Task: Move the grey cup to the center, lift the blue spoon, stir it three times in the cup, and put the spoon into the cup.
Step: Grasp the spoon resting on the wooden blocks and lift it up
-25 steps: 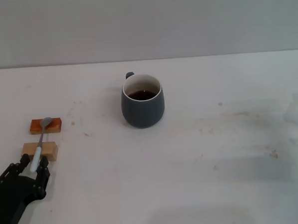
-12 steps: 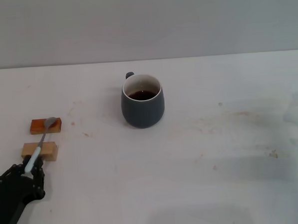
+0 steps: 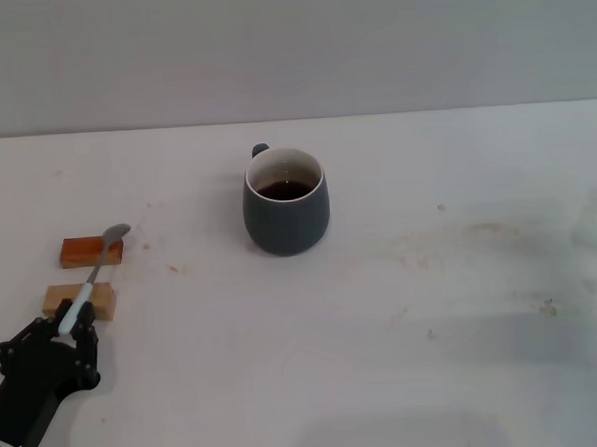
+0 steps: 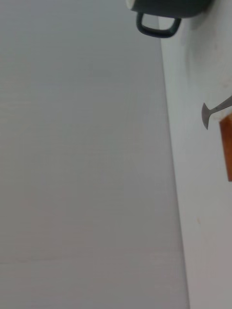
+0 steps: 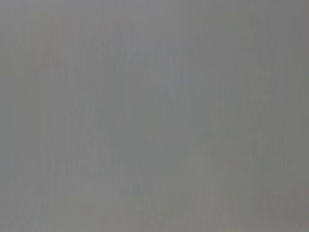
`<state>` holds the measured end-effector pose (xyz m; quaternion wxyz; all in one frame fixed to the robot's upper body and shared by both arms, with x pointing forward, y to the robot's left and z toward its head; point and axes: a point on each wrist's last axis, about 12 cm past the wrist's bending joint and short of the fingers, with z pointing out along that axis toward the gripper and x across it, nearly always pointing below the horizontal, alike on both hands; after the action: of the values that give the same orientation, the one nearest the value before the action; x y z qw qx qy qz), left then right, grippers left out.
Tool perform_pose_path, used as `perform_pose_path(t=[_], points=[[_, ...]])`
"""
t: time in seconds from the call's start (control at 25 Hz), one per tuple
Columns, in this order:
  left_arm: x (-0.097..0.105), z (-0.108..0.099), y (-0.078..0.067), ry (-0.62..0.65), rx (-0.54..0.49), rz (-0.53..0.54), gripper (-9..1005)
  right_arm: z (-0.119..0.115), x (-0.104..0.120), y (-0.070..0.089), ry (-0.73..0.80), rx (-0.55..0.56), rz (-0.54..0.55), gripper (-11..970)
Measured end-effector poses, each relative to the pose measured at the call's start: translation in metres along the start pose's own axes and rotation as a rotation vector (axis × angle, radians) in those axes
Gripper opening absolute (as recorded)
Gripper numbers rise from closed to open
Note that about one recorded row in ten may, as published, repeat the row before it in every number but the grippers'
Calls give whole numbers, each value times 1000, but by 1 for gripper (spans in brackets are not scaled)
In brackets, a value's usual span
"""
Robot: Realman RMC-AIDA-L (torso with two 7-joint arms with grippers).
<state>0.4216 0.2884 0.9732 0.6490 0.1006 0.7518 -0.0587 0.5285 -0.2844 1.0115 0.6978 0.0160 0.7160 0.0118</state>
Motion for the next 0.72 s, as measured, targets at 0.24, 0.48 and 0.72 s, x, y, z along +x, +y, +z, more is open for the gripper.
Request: perform_pose_path(t=[0.24,0.48,0.72], points=[[-12,6,-7,-59,31,-11,180,0,0,0,0,0,0,-1],[-27,20,-7,-86,90,14,180,0,0,0,-1,1,2,-1],[-43,30,-3,-79,128,29,180,0,0,1,-2,1,7,-1]])
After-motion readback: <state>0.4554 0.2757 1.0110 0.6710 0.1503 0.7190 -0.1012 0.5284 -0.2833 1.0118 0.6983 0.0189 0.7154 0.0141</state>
